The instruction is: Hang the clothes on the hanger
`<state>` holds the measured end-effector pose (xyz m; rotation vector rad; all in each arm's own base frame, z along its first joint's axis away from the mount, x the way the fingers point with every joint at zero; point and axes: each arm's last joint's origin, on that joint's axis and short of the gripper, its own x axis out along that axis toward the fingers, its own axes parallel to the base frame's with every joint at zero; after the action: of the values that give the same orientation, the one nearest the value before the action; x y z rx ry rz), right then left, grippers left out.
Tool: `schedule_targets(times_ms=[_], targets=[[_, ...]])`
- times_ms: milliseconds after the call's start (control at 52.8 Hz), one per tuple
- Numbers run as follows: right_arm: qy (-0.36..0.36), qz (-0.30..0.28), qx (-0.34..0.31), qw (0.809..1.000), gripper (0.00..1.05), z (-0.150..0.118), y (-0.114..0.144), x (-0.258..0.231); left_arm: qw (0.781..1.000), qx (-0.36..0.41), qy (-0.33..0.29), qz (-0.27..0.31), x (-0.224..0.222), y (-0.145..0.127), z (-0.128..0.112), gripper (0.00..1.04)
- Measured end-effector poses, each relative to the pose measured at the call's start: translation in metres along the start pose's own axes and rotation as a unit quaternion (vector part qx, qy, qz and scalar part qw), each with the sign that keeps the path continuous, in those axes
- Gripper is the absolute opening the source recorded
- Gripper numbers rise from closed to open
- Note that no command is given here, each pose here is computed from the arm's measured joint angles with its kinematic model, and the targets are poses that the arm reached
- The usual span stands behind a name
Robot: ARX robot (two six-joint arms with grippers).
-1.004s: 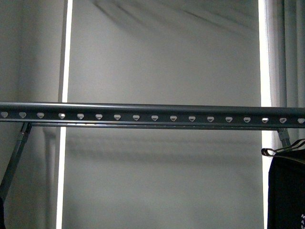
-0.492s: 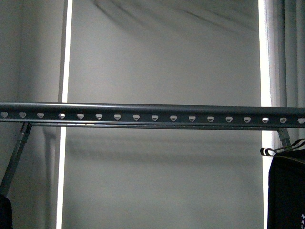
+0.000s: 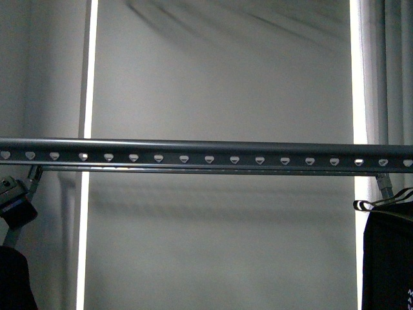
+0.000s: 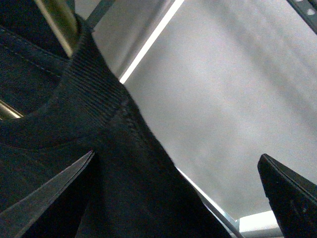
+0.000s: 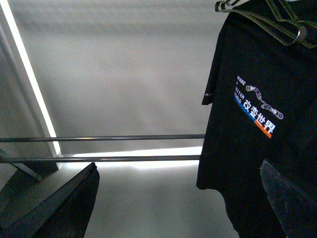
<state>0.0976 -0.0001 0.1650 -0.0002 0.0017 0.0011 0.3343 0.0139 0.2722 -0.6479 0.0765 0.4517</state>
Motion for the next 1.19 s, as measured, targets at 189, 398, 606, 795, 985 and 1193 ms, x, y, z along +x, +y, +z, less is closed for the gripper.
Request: schedule_targets(times_ms=[189, 398, 606, 795, 985, 1193], targets=[[0.000, 0.000, 0.000, 1.000, 0.97, 0.000, 0.000, 0.000, 0.999, -0.003, 0.004, 0.039, 0.025, 0.007, -0.005, 0.77], [0.000, 0.000, 0.000, 1.000, 0.97, 0.000, 0.000, 0.000, 0.999, -0.003, 0.001, 0.051, 0.043, 0.006, -0.005, 0.49], [0.000, 0.000, 0.000, 1.000, 0.97, 0.000, 0.000, 0.000, 0.998, -0.016, 0.010, 0.057, 0.058, 0.009, -0.005, 0.16], [0.000, 0.000, 0.000, 1.000, 0.97, 0.000, 0.000, 0.000, 0.999, -0.020, 0.046, 0.011, 0.042, 0.019, -0.009, 0.05], [0.000, 0.000, 0.000, 1.000, 0.97, 0.000, 0.000, 0.000, 0.974, 0.099, 0.147, -0.141, -0.028, 0.034, -0.018, 0.05], [0.000, 0.000, 0.000, 1.000, 0.97, 0.000, 0.000, 0.000, 0.877, 0.250, 0.259, -0.320, -0.088, 0.064, -0.025, 0.05]])
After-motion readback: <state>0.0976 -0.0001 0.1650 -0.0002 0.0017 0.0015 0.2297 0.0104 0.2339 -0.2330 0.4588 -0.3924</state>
